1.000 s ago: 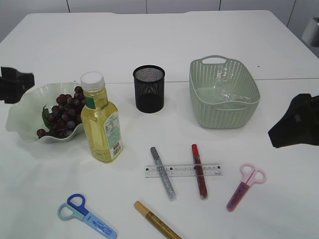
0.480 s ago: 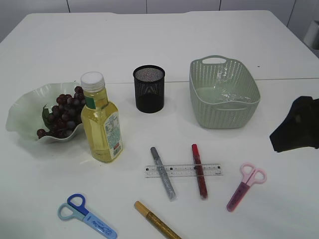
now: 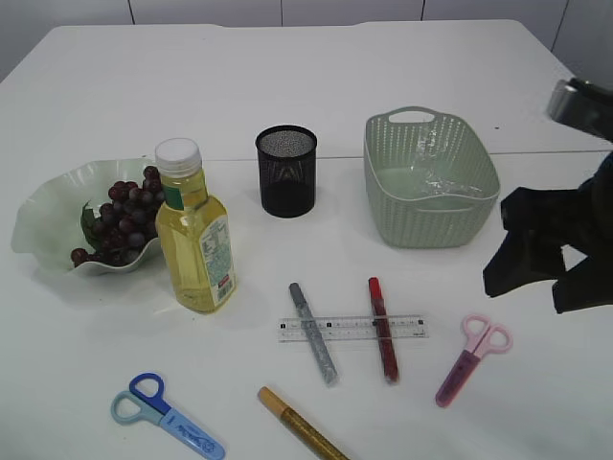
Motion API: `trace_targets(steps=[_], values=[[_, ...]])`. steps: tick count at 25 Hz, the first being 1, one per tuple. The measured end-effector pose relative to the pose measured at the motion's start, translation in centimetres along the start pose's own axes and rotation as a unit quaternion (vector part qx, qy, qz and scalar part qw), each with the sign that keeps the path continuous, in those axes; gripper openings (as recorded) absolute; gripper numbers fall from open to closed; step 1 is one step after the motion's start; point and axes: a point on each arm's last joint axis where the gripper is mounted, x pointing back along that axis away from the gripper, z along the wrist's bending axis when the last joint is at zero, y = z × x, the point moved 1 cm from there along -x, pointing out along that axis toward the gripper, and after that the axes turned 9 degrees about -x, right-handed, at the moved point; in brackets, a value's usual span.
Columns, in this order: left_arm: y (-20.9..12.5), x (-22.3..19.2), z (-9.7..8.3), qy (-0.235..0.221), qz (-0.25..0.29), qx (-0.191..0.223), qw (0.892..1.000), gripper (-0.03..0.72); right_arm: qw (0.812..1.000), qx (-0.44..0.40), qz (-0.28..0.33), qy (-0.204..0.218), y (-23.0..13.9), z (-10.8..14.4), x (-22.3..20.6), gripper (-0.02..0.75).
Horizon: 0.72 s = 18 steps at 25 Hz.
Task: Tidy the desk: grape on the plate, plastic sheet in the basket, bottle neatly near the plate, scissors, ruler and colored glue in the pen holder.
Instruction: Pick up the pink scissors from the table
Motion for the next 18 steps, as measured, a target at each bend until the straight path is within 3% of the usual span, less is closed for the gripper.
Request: trace_targets(steps=[4,12,18], values=[[0.4,1.1,-0.4,-0.013,-0.056,0.009,0.998,0.510,0.997,-0.079,0.001,-0.016,1.3,-0.3,-2.6,0.498],[0.6,1.3,-0.8,-0.031,-0.073,0.025,0.997,0.507,0.962,-0.259,0.038,-0.072,2.4,-1.6,-8.0,0.497],[0.6,1.3,-0.8,-0.032,-0.072,0.026,0.997,0.507,0.952,-0.288,0.040,-0.100,3.3,-2.2,-10.5,0.497]])
